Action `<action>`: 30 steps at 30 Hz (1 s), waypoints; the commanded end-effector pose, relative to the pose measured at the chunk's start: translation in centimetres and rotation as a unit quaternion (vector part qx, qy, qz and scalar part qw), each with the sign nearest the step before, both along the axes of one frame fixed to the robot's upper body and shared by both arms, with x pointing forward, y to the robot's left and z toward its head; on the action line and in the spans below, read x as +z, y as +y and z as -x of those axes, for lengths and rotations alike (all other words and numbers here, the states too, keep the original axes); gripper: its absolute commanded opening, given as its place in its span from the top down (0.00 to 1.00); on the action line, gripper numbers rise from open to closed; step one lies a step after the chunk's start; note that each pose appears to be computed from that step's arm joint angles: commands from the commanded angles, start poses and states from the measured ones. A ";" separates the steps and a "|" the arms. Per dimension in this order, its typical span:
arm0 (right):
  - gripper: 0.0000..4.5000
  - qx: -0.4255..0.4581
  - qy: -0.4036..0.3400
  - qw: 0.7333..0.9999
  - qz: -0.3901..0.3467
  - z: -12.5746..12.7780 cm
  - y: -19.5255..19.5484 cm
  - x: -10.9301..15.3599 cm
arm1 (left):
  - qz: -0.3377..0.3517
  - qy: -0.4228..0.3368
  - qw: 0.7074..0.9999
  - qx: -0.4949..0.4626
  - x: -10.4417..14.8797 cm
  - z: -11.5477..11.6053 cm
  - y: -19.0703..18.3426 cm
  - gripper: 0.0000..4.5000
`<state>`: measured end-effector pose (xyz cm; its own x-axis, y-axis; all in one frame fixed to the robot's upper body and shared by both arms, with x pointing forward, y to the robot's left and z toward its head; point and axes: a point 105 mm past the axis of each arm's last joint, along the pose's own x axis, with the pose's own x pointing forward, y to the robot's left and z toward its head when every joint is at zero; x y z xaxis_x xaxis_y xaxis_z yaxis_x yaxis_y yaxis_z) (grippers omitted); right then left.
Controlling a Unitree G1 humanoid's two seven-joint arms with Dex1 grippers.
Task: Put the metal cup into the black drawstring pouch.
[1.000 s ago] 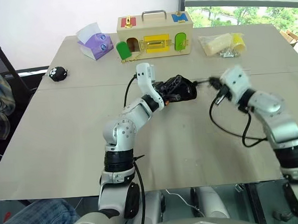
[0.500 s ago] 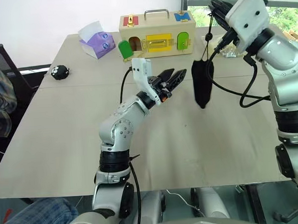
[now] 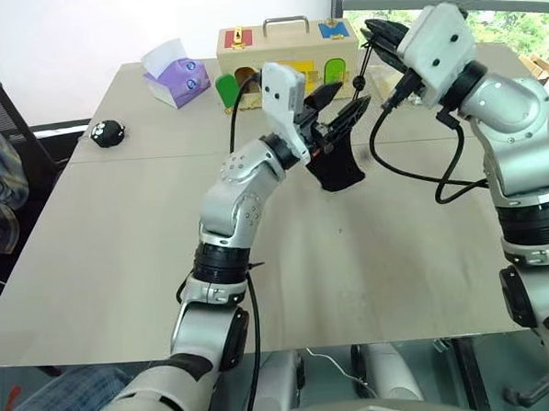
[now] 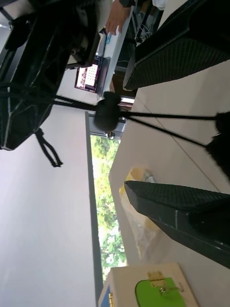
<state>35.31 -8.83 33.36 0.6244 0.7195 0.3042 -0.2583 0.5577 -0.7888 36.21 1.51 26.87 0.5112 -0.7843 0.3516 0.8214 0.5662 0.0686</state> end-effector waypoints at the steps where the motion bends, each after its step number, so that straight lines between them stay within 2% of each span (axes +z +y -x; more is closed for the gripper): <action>1: 1.00 0.025 -0.032 0.999 0.001 1.6 0.9 1.7 | 0.019 -0.037 0.999 -0.004 2.0 0.3 -0.2 0.37; 5: 1.00 0.028 -0.023 0.999 0.021 1.5 1.2 0.8 | 0.031 -0.054 0.998 -0.026 2.8 1.4 -0.8 0.62; 7: 1.00 0.028 -0.021 0.999 0.026 1.5 1.2 0.6 | 0.033 -0.052 0.998 -0.031 2.8 1.6 -1.0 0.83; 9: 1.00 0.028 -0.022 0.999 0.026 1.5 1.3 0.6 | 0.030 -0.050 0.998 -0.032 2.5 1.7 -1.0 0.97; 14: 1.00 0.016 -0.039 0.999 0.004 1.3 0.9 1.7 | 0.021 -0.033 0.999 -0.027 1.5 1.4 -0.9 0.97; 16: 1.00 0.002 -0.078 0.996 -0.049 1.4 0.1 4.0 | -0.001 -0.024 1.000 -0.021 0.3 1.1 -0.9 0.97; 19: 1.00 -0.035 -0.182 0.972 -0.142 2.8 -2.2 9.2 | -0.063 0.006 0.998 -0.008 -3.5 0.4 -0.9 0.97; 21: 1.00 -0.050 -0.237 0.956 -0.166 3.8 -3.2 11.2 | -0.096 0.019 0.995 -0.005 -5.3 0.2 -0.9 0.97; 24: 1.00 -0.053 -0.285 0.933 -0.213 5.4 -4.4 13.0 | -0.106 0.054 0.993 -0.007 -7.1 0.0 -1.0 0.97; 27: 1.00 -0.057 -0.278 0.924 -0.257 5.4 -5.5 13.4 | -0.138 0.055 0.989 -0.012 -8.9 0.0 -0.9 0.97; 29: 1.00 -0.051 -0.225 0.940 -0.252 3.9 -5.2 12.3 | -0.130 0.043 0.991 -0.014 -8.4 0.1 -0.8 0.97; 30: 1.00 -0.047 -0.173 0.953 -0.242 2.6 -4.8 10.9 | -0.117 0.037 0.992 -0.029 -7.7 0.5 -1.0 0.97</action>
<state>34.86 -11.37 41.26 0.5449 0.4625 0.6994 0.0235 0.8254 -0.5641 35.11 -0.17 22.86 0.4464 -0.8633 0.2353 0.8490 0.4917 0.1935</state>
